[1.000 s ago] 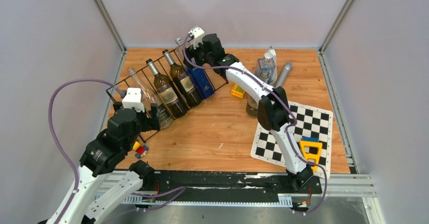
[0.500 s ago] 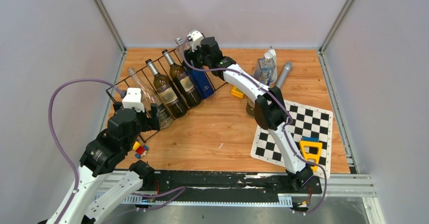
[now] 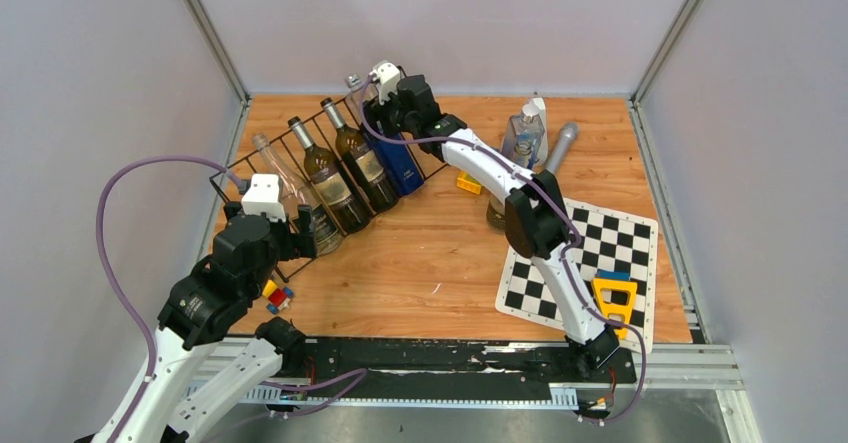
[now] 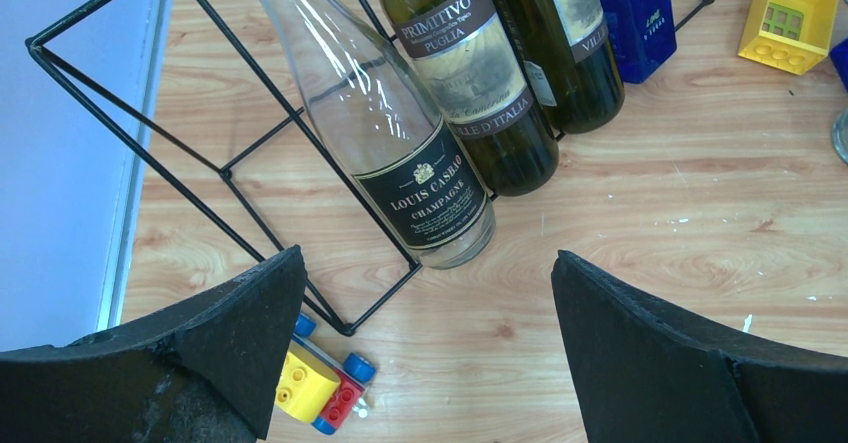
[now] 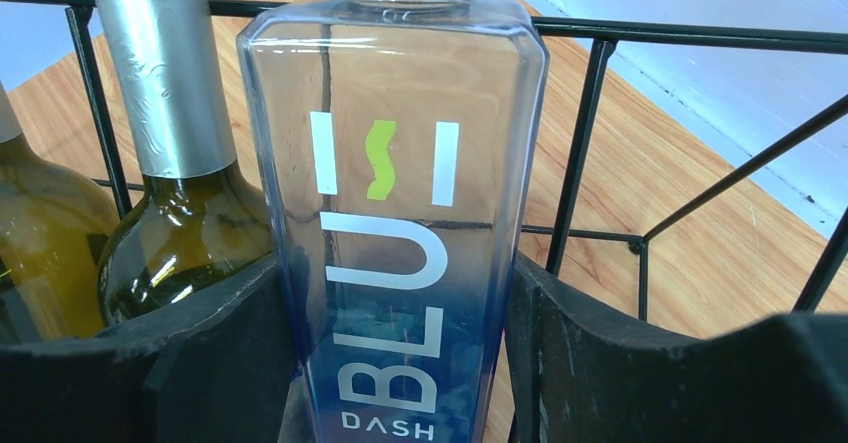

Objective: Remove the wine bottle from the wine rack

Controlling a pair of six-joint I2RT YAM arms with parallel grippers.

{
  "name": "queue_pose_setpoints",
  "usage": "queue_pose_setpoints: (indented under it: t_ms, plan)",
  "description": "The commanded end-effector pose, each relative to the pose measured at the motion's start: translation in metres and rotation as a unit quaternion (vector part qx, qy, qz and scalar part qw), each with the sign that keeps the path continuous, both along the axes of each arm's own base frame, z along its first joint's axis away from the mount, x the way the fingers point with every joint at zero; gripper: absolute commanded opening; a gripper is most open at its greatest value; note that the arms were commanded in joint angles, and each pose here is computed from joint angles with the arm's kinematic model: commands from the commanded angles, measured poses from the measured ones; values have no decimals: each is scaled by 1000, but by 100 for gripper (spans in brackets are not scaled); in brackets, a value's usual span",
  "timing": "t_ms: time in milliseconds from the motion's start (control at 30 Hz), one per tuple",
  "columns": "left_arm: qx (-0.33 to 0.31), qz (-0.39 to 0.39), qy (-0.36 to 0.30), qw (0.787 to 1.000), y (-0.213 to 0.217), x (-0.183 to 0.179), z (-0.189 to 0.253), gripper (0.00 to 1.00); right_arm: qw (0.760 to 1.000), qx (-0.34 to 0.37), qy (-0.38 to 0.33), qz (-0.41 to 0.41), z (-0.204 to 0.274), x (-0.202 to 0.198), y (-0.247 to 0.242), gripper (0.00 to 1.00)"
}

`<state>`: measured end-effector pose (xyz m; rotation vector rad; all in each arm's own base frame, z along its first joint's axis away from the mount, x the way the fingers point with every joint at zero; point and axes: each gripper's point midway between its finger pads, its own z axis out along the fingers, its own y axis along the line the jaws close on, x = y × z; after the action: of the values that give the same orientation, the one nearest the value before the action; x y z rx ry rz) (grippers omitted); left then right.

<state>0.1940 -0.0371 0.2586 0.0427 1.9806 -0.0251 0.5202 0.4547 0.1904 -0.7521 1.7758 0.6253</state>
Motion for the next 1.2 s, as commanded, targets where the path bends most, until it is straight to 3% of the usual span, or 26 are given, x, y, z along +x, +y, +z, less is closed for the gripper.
queue_pose_setpoints:
  t_ms: [0,367,1167]
  plan:
    - [-4,1,-20,1000,0,4,8,100,995,41,-91,-1,92,-8,-2,18]
    - [-4,2,-20,1000,0,4,8,100,993,48,-106,-24,118,-13,-14,0]
    - [-5,1,-21,1000,0,4,8,100,988,45,-127,-71,160,-42,-61,0]
